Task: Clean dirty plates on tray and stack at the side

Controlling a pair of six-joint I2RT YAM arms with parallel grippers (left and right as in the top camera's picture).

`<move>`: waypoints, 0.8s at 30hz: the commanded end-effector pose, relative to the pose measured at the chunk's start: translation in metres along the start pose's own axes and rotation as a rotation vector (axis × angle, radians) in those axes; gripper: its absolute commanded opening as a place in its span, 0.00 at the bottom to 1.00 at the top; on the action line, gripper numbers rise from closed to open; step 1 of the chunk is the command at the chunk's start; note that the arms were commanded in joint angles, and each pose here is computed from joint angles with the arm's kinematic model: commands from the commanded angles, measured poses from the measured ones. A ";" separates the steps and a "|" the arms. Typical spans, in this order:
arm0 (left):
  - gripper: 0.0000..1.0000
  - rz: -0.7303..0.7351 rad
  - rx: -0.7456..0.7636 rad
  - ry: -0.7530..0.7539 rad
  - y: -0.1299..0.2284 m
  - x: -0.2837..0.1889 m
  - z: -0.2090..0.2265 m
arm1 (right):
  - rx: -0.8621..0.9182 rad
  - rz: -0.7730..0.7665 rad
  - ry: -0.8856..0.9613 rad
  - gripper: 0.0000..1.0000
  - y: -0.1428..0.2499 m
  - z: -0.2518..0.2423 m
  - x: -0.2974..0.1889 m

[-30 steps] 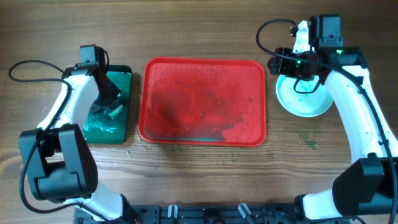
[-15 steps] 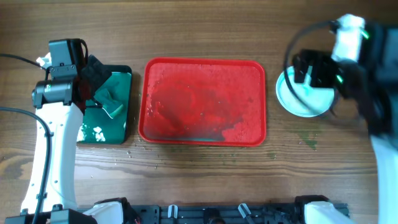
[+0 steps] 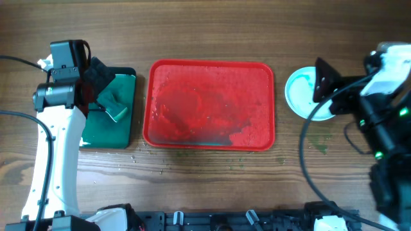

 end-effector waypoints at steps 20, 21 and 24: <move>1.00 -0.009 -0.009 -0.002 -0.004 -0.001 0.001 | -0.075 -0.260 -0.141 1.00 0.226 -0.036 0.024; 1.00 -0.009 -0.009 -0.002 -0.004 -0.001 0.001 | -0.074 -0.256 -0.140 1.00 0.227 -0.036 0.024; 1.00 -0.009 -0.009 -0.002 -0.004 -0.001 0.001 | -0.073 -0.250 -0.139 1.00 0.228 -0.037 0.025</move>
Point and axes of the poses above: each gripper's point midway between its finger pads, its own x axis out along the fingers, its own z axis along the line the jaws close on, y = z × x, the point moved 1 cm from there along -x, back along the fingers, and after that the axes turned 7 degrees about x, right-handed, at the moved point
